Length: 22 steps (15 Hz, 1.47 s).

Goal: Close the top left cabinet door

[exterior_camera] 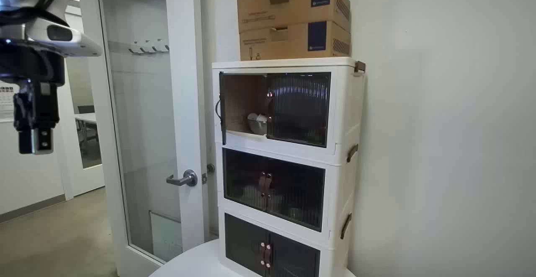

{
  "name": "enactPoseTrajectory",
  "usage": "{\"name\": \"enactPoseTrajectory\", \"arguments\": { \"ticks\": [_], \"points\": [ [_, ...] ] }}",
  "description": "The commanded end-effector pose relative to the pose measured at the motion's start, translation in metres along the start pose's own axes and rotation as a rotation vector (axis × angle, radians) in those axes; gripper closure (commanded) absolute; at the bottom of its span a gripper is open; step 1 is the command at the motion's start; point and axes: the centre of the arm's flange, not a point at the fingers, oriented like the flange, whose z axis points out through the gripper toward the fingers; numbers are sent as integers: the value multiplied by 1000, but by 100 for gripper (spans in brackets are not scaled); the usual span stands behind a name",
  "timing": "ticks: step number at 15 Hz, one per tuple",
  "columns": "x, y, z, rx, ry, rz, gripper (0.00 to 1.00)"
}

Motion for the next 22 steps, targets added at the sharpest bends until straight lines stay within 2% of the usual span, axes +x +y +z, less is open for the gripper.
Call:
{"name": "enactPoseTrajectory", "arguments": {
  "ticks": [1, 5, 8, 9, 10, 13, 15, 17, 19, 22],
  "points": [
    [0, 0, 0, 0, 0, 0, 0],
    [1, 0, 4, 9, -1, 5, 0],
    [26, 9, 8, -29, -42, 60, 0],
    [38, 16, 8, -45, -45, 88, 8],
    [55, 24, 4, -77, -37, 104, 26],
    [108, 48, -15, -219, 76, 96, 48],
    [149, 62, -36, -330, 182, 86, 64],
    [184, 70, -55, -384, 279, 103, 80],
    [211, 74, -69, -339, 298, 160, 93],
    [239, 73, -80, -248, 283, 184, 99]
  ]
}}
